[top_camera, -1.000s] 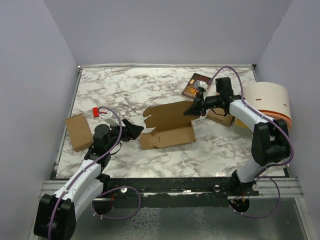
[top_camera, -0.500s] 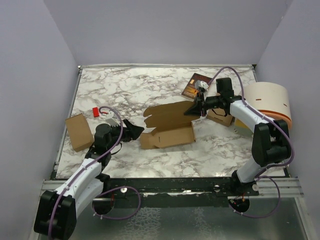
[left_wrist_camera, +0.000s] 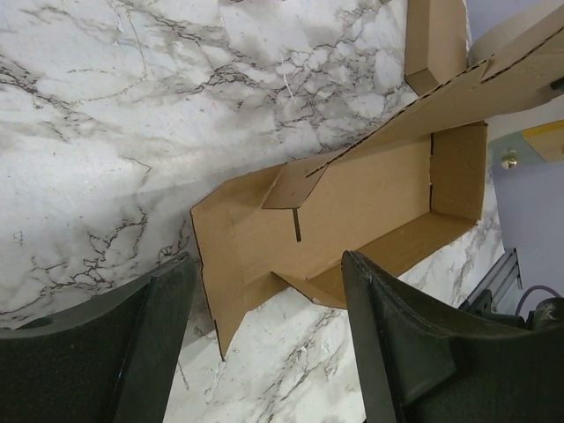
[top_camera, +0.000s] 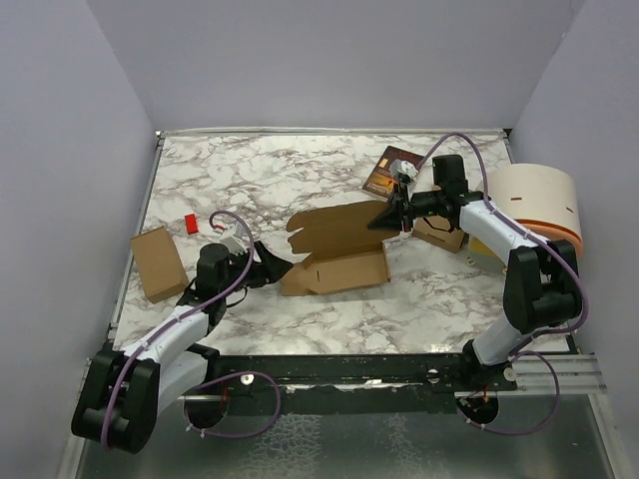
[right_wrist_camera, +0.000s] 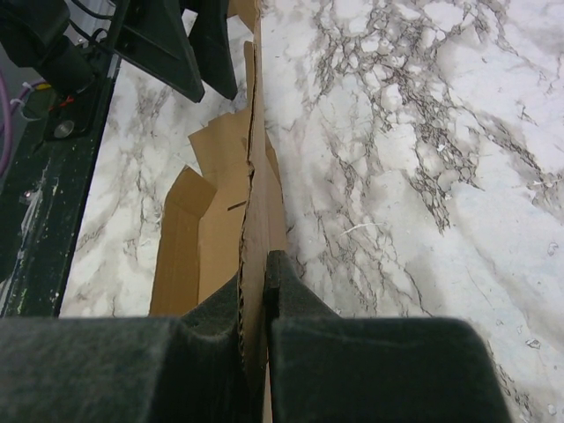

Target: Fold the paper box

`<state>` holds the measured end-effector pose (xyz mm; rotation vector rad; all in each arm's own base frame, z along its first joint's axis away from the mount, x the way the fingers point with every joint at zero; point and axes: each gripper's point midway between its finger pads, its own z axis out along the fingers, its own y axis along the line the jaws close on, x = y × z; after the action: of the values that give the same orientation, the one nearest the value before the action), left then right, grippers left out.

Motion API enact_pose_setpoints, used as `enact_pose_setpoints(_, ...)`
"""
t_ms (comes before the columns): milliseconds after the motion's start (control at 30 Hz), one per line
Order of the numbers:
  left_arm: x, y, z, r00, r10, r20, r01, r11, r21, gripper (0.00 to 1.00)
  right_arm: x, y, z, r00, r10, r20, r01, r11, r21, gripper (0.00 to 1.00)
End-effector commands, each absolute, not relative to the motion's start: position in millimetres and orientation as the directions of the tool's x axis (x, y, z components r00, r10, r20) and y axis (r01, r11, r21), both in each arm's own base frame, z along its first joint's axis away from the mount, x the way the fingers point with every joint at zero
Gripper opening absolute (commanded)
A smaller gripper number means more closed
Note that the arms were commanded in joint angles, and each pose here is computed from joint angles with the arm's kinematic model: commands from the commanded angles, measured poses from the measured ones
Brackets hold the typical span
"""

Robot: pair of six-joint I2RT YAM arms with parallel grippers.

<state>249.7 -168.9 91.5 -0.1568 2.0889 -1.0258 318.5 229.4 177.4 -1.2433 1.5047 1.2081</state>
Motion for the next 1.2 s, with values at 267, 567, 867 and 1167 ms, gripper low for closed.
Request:
enact_pose_setpoints(267,250.5,-183.2,81.1,-0.727,-0.397,-0.56,0.242,0.616,-0.75,0.45,313.7,229.3,195.2,-0.124,-0.165,-0.979,-0.992,0.029,0.12,0.01)
enact_pose_setpoints(567,249.4,-194.0,74.1,-0.745,-0.362,-0.561,0.269,0.607,-0.748,0.23,313.8,229.3,195.2,-0.124,-0.165,-0.979,-0.992,0.03,0.12,0.01)
enact_pose_setpoints(867,253.0,-182.0,92.8,-0.679,-0.32,-0.66,0.322,0.678,-0.66,0.39,313.9,228.8,195.8,-0.12,-0.164,-0.979,-0.993,0.03,0.117,0.01)
enact_pose_setpoints(1167,252.7,-178.4,122.3,-0.561,-0.353,-0.749,0.419,0.66,-0.624,0.57,313.7,228.2,196.0,-0.118,-0.163,-0.979,-0.993,0.031,0.115,0.01)
